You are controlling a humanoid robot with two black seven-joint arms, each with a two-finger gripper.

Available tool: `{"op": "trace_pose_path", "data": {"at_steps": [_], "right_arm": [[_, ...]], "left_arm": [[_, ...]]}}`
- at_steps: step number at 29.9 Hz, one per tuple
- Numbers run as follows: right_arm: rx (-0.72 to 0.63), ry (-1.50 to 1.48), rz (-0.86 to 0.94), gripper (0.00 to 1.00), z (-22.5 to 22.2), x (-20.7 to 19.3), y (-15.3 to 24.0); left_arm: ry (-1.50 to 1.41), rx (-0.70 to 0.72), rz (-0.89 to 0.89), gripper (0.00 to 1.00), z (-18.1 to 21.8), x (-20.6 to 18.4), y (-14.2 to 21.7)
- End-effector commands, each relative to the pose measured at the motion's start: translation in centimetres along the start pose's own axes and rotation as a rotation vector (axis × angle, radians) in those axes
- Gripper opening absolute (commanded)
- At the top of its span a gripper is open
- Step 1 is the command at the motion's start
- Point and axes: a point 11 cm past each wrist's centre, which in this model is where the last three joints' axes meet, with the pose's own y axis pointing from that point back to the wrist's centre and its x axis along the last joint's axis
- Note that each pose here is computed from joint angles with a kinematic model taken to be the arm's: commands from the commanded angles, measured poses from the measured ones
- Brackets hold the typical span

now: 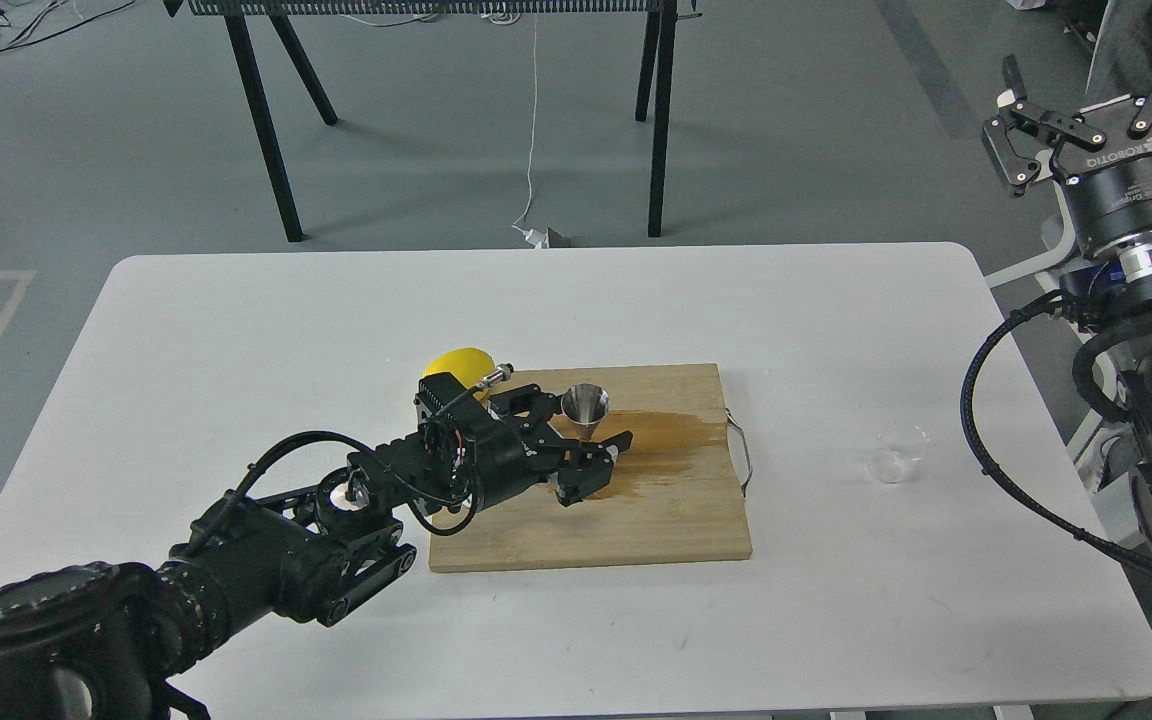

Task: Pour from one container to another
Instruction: 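Lower the jigger upright onto the board beside the stain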

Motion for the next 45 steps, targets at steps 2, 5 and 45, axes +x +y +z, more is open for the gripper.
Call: {"op": "trace_pose_path", "data": {"at_steps": [2,5,45], "right_arm": [[-0.001,0.000,-0.001,0.99,0.0,0.0,0.0],[0.002,0.000,-0.001,0.99,0.0,0.0,0.0],[0.003,-0.001,0.009,0.99,0.0,0.3,0.4]], "left_arm": [[0.003,0.002,0.003,0.80,0.0,0.0,0.0],[0.002,0.002,0.007,0.80,0.0,0.0,0.0],[0.014,0.046,0.001,0.80,-1.3,-1.3,1.8]]}}
